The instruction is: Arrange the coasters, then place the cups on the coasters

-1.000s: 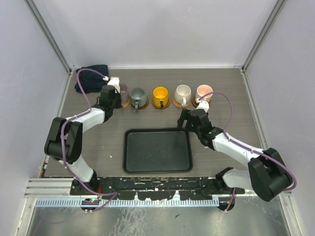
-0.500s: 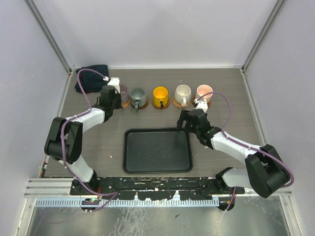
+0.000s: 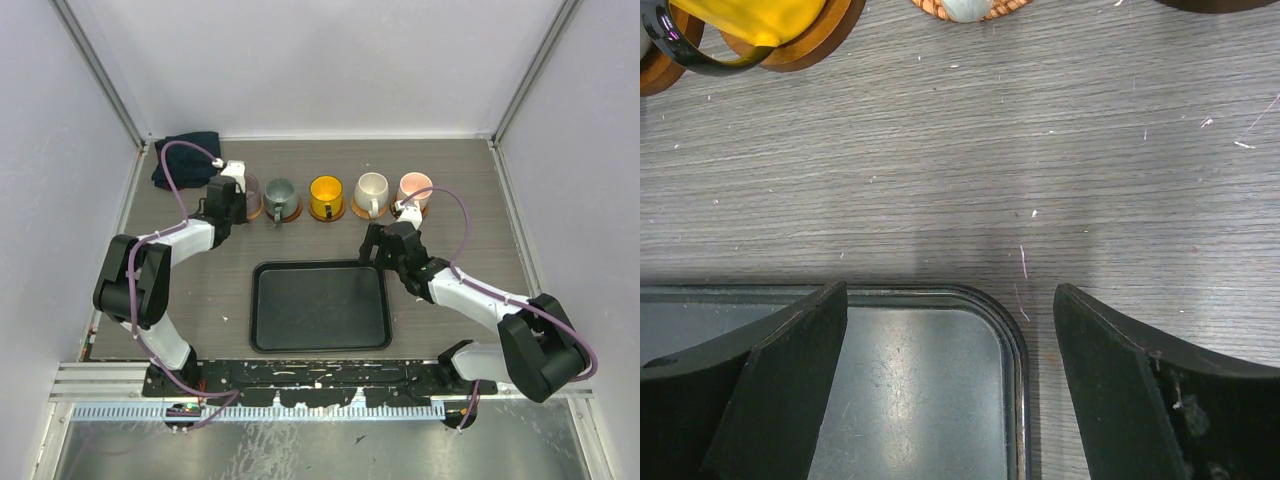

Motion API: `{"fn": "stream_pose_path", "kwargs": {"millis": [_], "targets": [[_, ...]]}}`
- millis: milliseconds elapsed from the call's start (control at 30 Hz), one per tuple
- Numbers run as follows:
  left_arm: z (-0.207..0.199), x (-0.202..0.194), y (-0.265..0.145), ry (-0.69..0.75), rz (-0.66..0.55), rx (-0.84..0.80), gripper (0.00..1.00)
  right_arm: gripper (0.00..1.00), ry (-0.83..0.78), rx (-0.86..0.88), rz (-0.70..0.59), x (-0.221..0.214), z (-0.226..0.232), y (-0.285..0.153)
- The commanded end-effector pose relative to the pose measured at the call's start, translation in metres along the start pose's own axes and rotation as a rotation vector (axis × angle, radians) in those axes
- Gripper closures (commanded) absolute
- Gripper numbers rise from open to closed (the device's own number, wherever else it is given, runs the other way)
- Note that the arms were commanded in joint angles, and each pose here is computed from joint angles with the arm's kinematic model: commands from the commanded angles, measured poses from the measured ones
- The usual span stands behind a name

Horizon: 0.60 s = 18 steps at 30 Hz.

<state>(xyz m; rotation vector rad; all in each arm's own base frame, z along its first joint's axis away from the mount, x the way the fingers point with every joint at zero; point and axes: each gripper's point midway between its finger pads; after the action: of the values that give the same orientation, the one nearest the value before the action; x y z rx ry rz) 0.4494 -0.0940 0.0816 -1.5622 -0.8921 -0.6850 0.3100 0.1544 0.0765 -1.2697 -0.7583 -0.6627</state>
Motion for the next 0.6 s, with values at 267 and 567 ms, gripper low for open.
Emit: {"fn": "stream_pose_path", "kwargs": {"millis": [267,567], "targets": [[-0.008,0.053,0.007,-0.020,-0.160,-0.014,0.94,0.12,0.022,0.027,-0.087,0.033,0.009,-0.002],[-0.001,0.038,0.005,-0.036,-0.136,0.011,0.94,0.12,0.024,0.030,-0.079,0.031,0.010,-0.001]]}}
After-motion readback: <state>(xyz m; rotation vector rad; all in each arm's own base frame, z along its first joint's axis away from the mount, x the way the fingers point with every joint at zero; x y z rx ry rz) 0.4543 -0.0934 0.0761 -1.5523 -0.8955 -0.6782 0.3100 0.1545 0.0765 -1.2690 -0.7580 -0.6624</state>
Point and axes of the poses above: each gripper's point midway between its finger pads, its own y axis out along the fingers, its own z axis along the line the jaws close on, x = y × z, and after that the axes turned 13 degrees about -y, right-handed
